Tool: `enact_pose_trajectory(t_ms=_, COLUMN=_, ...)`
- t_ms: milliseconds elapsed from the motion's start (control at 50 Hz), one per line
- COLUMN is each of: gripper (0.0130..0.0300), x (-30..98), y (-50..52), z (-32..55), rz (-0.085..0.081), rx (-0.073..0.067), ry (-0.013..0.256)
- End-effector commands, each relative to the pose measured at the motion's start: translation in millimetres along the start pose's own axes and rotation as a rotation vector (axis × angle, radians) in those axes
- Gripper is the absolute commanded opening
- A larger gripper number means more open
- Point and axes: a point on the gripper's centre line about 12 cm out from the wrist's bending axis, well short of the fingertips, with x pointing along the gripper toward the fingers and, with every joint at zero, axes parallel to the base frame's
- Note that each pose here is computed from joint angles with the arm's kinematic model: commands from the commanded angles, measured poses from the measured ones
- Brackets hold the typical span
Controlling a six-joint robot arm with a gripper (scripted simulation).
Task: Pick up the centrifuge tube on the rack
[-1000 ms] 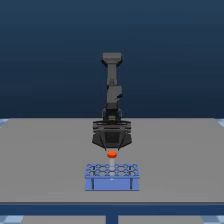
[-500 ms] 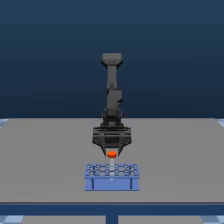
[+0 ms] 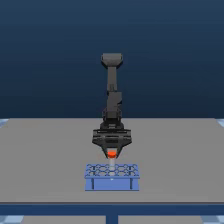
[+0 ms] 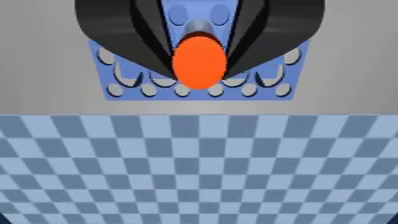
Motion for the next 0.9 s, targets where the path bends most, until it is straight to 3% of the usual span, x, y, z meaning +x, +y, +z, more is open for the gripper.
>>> enact_pose_trajectory(t_ms=20, gripper=0.0130, x=0.0, y=0.0, z=0.6, rz=0.000, rx=0.000, ry=-0.005)
enact_pose_trajectory(t_ms=500, gripper=0.0130, x=-0.4, y=-0.1, z=0.8, rz=0.000, rx=0.000, ry=-0.003)
enact_pose_trajectory(t_ms=700, gripper=0.0130, x=-3.8, y=-0.1, z=6.7, rz=0.000, rx=0.000, ry=-0.003)
enact_pose_trajectory(t_ms=900, gripper=0.0130, x=-10.7, y=-0.1, z=18.5, rz=0.000, rx=0.000, ry=-0.003)
